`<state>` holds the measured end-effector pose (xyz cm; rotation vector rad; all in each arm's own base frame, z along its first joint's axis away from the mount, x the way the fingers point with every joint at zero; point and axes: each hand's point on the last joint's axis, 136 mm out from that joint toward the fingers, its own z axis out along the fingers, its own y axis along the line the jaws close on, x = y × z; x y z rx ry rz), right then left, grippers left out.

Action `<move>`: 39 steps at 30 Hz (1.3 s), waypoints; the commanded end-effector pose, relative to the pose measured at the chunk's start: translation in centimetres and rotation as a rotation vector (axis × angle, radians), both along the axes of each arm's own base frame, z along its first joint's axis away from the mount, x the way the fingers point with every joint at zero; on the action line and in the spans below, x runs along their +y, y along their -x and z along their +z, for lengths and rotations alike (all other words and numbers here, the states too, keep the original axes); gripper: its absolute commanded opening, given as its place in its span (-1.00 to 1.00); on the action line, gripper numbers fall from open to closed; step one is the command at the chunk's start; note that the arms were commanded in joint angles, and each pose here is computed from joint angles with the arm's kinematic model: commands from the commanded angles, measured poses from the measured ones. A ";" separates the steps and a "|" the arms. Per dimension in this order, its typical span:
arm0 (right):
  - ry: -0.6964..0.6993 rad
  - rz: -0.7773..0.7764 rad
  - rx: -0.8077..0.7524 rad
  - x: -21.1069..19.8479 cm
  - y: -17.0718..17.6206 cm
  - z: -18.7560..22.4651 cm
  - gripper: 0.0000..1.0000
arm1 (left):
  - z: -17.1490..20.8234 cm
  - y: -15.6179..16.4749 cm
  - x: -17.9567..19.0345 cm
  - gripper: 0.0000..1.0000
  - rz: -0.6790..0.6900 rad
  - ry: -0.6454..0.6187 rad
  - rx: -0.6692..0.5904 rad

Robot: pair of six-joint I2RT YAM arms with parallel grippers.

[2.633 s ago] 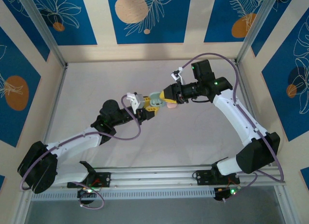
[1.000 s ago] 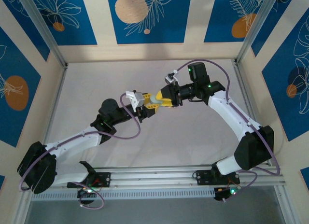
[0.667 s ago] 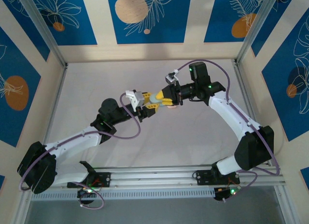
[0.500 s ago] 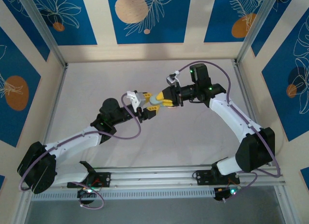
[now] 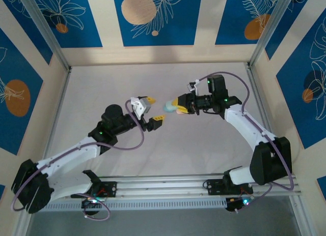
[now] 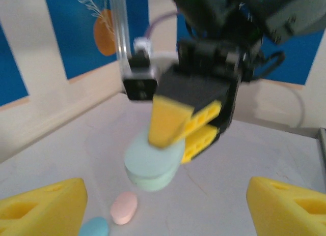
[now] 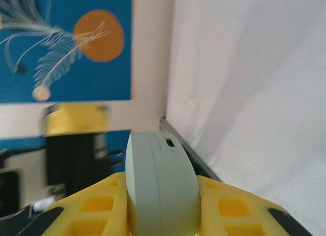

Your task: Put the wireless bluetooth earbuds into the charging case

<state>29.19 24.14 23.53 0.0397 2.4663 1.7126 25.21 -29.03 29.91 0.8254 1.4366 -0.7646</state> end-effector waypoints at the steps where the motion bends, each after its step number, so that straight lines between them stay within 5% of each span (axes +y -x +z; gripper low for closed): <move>1: 0.108 -0.059 0.084 -0.2 -1.3 -5.4 -0.68 | -0.1 -0.3 1.9 0.65 0.109 -0.013 -0.004; 8: 0.229 -0.041 0.241 1.5 -1.4 -14.1 -0.67 | 0.5 -1.1 3.9 0.72 0.229 -0.030 0.032; 22: 0.411 -0.048 0.345 2.0 -1.5 -20.9 -0.53 | -0.5 -2.3 4.3 0.81 0.291 -0.078 0.138; 33: 0.628 -0.128 0.271 -3.5 -0.4 -18.8 0.29 | -1.2 -3.2 5.4 0.87 0.359 -0.105 0.149; 39: 0.901 -0.433 -0.024 -12.6 -2.6 -11.7 0.42 | -3.2 -6.0 10.0 1.00 0.610 -0.164 0.200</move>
